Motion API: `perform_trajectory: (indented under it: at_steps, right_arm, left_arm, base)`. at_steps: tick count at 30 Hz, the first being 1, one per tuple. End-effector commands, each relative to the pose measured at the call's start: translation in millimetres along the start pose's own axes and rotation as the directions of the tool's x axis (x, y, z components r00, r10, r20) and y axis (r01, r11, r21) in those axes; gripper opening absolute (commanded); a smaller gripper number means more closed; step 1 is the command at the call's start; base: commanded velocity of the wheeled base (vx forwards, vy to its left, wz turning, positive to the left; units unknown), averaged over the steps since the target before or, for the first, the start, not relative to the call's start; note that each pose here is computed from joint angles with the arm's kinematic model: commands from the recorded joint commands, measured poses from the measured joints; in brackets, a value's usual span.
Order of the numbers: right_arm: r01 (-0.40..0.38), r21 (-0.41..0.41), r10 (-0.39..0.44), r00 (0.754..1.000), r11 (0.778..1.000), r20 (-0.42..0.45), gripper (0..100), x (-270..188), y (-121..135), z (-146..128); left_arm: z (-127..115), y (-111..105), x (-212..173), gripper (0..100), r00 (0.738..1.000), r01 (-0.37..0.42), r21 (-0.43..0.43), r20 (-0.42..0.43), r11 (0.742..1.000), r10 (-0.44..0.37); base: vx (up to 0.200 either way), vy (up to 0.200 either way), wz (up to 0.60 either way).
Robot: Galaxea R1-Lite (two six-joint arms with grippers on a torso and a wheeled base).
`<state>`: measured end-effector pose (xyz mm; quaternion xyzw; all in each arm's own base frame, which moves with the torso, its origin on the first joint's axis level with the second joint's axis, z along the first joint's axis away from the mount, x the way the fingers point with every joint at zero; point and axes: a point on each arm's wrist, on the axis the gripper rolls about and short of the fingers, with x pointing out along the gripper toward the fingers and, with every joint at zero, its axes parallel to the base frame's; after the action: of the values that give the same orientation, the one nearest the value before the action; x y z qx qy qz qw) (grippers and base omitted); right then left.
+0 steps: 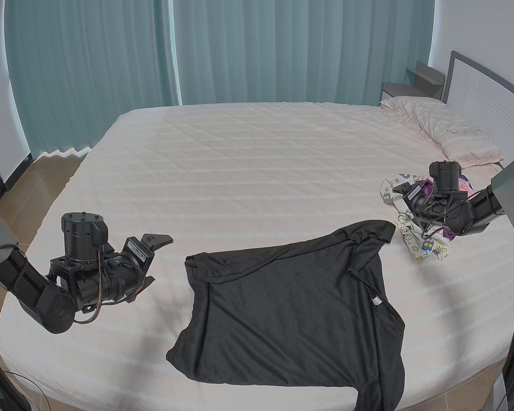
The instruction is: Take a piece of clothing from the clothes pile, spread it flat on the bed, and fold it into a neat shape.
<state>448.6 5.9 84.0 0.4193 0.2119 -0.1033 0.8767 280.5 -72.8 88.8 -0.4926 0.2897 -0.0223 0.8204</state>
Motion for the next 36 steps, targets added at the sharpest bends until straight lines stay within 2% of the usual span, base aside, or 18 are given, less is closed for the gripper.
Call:
perform_trajectory:
  at_steps: [1,2,3,6,7,10,13,19,21,28,31,33,34,36]
  right_arm:
    - [0.055,-0.107,-0.066,0.993,0.993,-0.098,100,-31,-13,-23]
    - [0.055,-0.107,-0.066,0.993,0.993,-0.098,100,-31,-13,-23]
    - [0.053,-0.235,-0.092,0.983,0.971,-0.158,100,-44,-19,-48]
    - [-0.017,-0.357,-0.058,0.978,0.934,-0.198,100,-57,-16,-81]
    - [-0.025,-0.363,-0.052,0.978,0.931,-0.202,100,-59,-15,-85]
    - [-0.078,-0.418,-0.041,0.962,0.905,-0.27,100,-71,-8,-119]
    - [-0.103,-0.457,-0.049,0.95,0.883,-0.308,100,-73,-6,-137]
    - [-0.095,-0.512,-0.076,0.95,0.854,-0.303,100,-65,-10,-148]
    - [-0.093,-0.543,-0.095,0.947,0.835,-0.308,100,-57,-14,-154]
    - [-0.078,-0.601,-0.134,0.945,0.795,-0.299,100,-36,-23,-165]
    - [-0.08,-0.613,-0.126,0.95,0.786,-0.286,100,-25,-18,-172]
    - [-0.057,-0.629,-0.15,0.951,0.775,-0.272,100,-19,-22,-177]
    - [-0.05,-0.636,-0.157,0.951,0.77,-0.265,0,-16,-24,-179]
    - [-0.04,-0.646,-0.163,0.954,0.763,-0.252,0,-11,-26,-181]
  left_arm:
    - [-8,10,-6,100,0.996,0.027,-0.04,-0.082,0.999,-0.03]
    - [-8,10,-6,100,0.996,0.027,-0.04,-0.082,0.999,-0.03]
    - [-7,12,-4,100,0.996,0.033,-0.057,-0.086,0.998,-0.038]
    - [-6,18,-1,100,0.996,0.012,-0.072,-0.089,0.997,-0.018]
    - [-7,18,0,100,0.996,0.01,-0.072,-0.089,0.997,-0.017]
    - [-10,21,-3,100,0.995,-0.002,-0.073,-0.1,0.997,-0.005]
    - [-11,23,-3,100,0.994,-0.01,-0.081,-0.106,0.997,0.001]
    - [-12,25,-1,100,0.994,-0.021,-0.093,-0.111,0.995,0.01]
    - [-12,25,-2,100,0.994,-0.016,-0.093,-0.109,0.996,0.006]
    - [-12,25,-1,100,0.994,-0.015,-0.093,-0.107,0.996,0.005]
    - [-11,25,-1,100,0.994,-0.016,-0.094,-0.105,0.995,0.006]
    - [-11,25,-1,100,0.995,-0.016,-0.095,-0.104,0.995,0.006]
    - [-11,26,-1,100,0.995,-0.019,-0.096,-0.104,0.995,0.009]
    - [-10,26,-1,100,0.995,-0.02,-0.097,-0.102,0.995,0.01]
  base:
    - [0.0,0.0,0.0]
    - [0.0,0.0,0.0]
    - [0.0,0.0,0.0]
    - [0.0,0.0,0.0]
    - [0.0,0.0,0.0]
    - [0.0,0.0,0.0]
    - [0.0,0.0,0.0]
    - [0.0,0.0,0.0]
    - [0.0,0.0,0.0]
    - [0.0,0.0,0.0]
    - [0.0,0.0,0.0]
    - [0.0,0.0,0.0]
    - [0.0,0.0,0.0]
    - [0.0,0.0,0.0]
